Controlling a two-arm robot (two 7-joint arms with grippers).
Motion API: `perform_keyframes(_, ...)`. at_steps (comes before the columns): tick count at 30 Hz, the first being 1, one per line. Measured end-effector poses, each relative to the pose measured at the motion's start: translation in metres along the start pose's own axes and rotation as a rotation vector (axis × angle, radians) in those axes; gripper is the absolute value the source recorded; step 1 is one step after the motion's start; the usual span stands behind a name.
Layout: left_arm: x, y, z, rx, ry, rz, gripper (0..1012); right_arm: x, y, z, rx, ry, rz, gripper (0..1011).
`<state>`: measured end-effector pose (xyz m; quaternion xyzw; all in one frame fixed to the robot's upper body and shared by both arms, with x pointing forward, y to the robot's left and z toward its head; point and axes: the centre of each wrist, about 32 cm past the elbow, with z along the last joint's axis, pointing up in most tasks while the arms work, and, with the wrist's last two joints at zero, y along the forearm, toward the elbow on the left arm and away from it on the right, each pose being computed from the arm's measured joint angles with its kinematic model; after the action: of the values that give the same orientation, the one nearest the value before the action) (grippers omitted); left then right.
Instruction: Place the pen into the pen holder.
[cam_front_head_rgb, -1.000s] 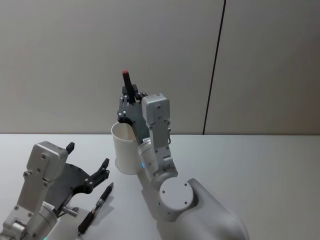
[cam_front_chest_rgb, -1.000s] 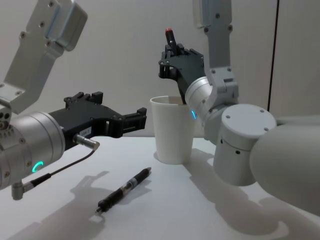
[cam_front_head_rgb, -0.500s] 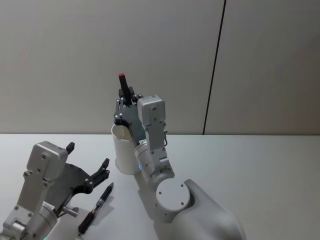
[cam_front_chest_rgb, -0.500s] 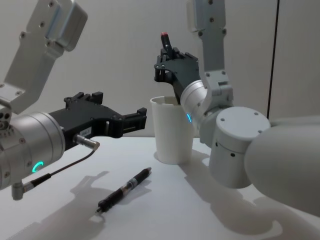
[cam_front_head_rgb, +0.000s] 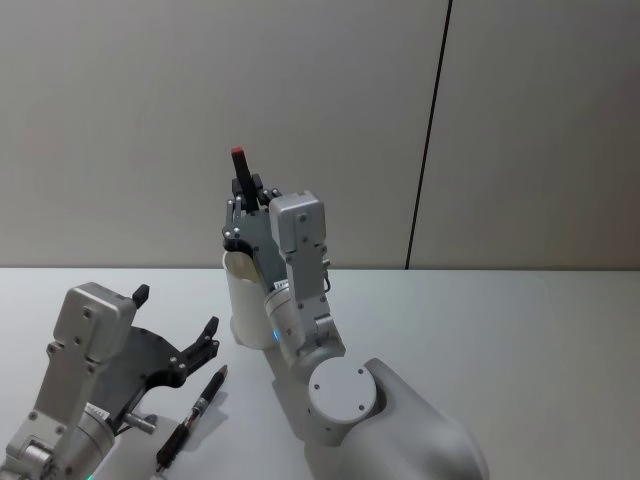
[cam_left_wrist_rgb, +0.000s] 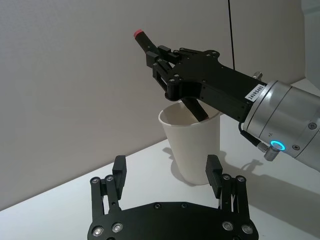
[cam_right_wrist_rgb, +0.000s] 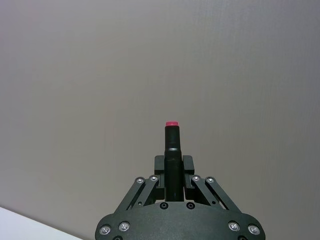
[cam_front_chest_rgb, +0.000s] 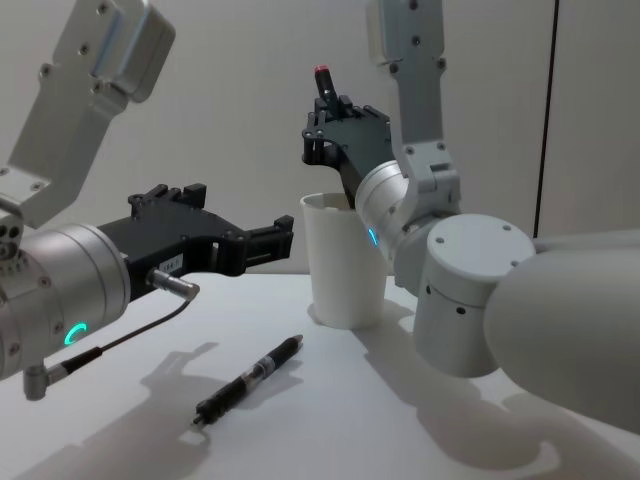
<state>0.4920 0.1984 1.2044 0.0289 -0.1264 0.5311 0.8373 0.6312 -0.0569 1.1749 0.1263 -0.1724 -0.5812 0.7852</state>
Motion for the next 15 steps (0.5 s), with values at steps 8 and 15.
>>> perform_keyframes(8,0.0,0.0,0.0,0.0,0.0,0.0,1003,-0.0004,0.0,0.0,0.001,0.0,0.002,370)
perform_keyframes(15,0.0,0.0,0.0,0.0,0.0,0.0,1003,-0.0006,-0.0002,-0.0002,0.001,0.001,0.002,618)
